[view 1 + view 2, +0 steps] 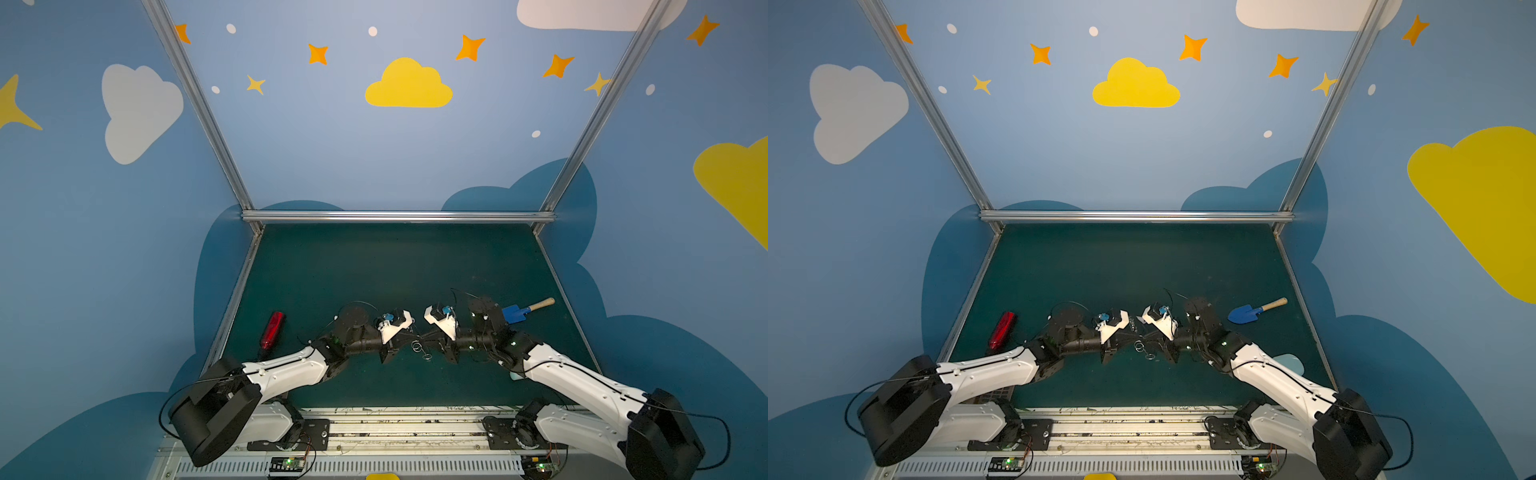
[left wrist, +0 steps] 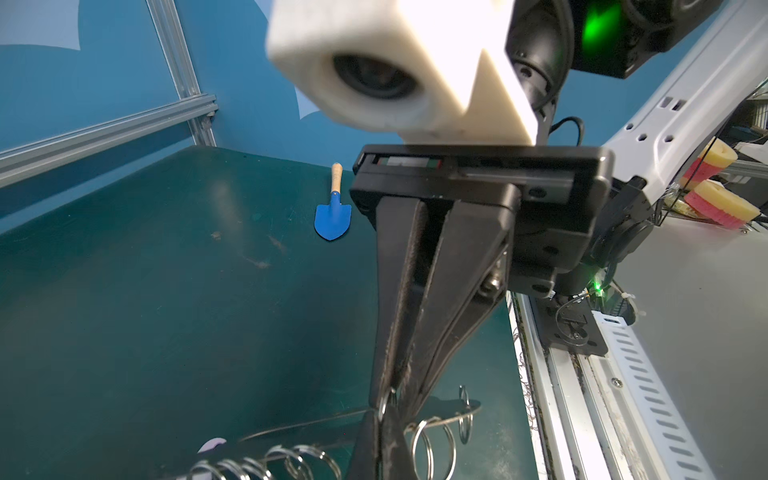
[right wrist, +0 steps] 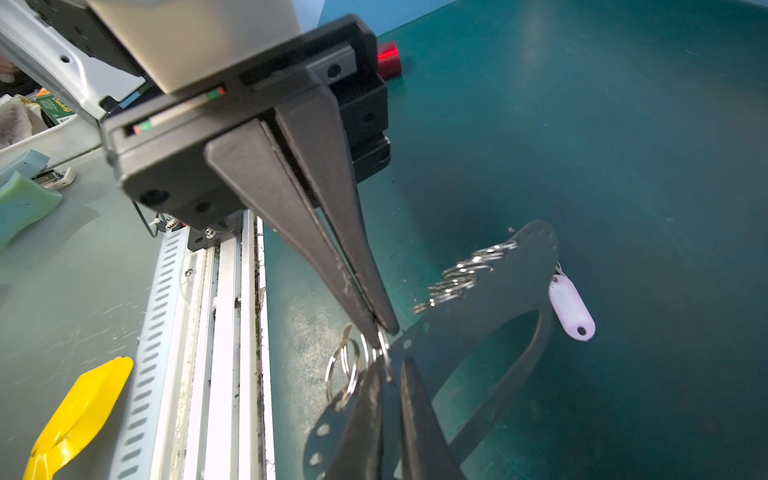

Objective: Put the keys on the keyring

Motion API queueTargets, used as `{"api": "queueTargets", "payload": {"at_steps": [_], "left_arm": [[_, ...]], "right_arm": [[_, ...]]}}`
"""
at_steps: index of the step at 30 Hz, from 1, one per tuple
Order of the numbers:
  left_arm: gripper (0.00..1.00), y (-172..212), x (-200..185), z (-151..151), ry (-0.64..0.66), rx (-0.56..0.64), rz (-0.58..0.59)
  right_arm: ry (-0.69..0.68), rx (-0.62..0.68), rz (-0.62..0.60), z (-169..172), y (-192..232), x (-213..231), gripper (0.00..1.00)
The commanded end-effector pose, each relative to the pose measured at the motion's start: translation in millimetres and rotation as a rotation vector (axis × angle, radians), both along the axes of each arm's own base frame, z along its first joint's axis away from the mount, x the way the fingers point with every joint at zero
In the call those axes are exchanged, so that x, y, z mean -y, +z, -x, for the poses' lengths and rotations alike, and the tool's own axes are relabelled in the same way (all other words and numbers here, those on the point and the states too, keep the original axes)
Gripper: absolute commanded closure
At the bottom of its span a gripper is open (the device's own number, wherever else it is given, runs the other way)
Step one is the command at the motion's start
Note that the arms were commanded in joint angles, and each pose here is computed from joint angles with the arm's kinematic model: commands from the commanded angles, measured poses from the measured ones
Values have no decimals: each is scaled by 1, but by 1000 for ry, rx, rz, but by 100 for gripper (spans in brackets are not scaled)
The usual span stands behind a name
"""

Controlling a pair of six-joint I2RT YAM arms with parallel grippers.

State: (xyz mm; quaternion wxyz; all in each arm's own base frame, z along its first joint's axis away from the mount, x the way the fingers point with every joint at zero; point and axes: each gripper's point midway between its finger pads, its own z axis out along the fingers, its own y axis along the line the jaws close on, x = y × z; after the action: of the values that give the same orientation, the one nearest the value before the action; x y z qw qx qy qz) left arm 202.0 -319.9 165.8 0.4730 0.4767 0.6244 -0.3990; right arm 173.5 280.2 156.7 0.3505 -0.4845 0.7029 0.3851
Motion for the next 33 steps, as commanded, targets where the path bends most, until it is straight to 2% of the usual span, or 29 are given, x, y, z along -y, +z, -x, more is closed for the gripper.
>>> {"api": "queueTargets", "payload": {"at_steps": [1, 4, 10, 16, 24, 33], "left_arm": [[96, 32, 6, -6, -4, 69, 71], [96, 32, 6, -6, -3, 69, 72], [95, 30, 4, -7, 10, 74, 55], [74, 21, -4, -9, 27, 117, -51], [72, 19, -22, -14, 92, 120, -85], [71, 22, -20, -20, 109, 119, -94]], "right_arm": [[33, 3, -33, 3, 9, -5, 94], [35, 23, -41, 3, 13, -5, 100], [42, 49, -10, 3, 13, -2, 100], [137, 251, 44, 3, 16, 2, 100], [138, 487, 105, -10, 22, 8, 100], [163, 698, 218, -20, 19, 8, 100]]}}
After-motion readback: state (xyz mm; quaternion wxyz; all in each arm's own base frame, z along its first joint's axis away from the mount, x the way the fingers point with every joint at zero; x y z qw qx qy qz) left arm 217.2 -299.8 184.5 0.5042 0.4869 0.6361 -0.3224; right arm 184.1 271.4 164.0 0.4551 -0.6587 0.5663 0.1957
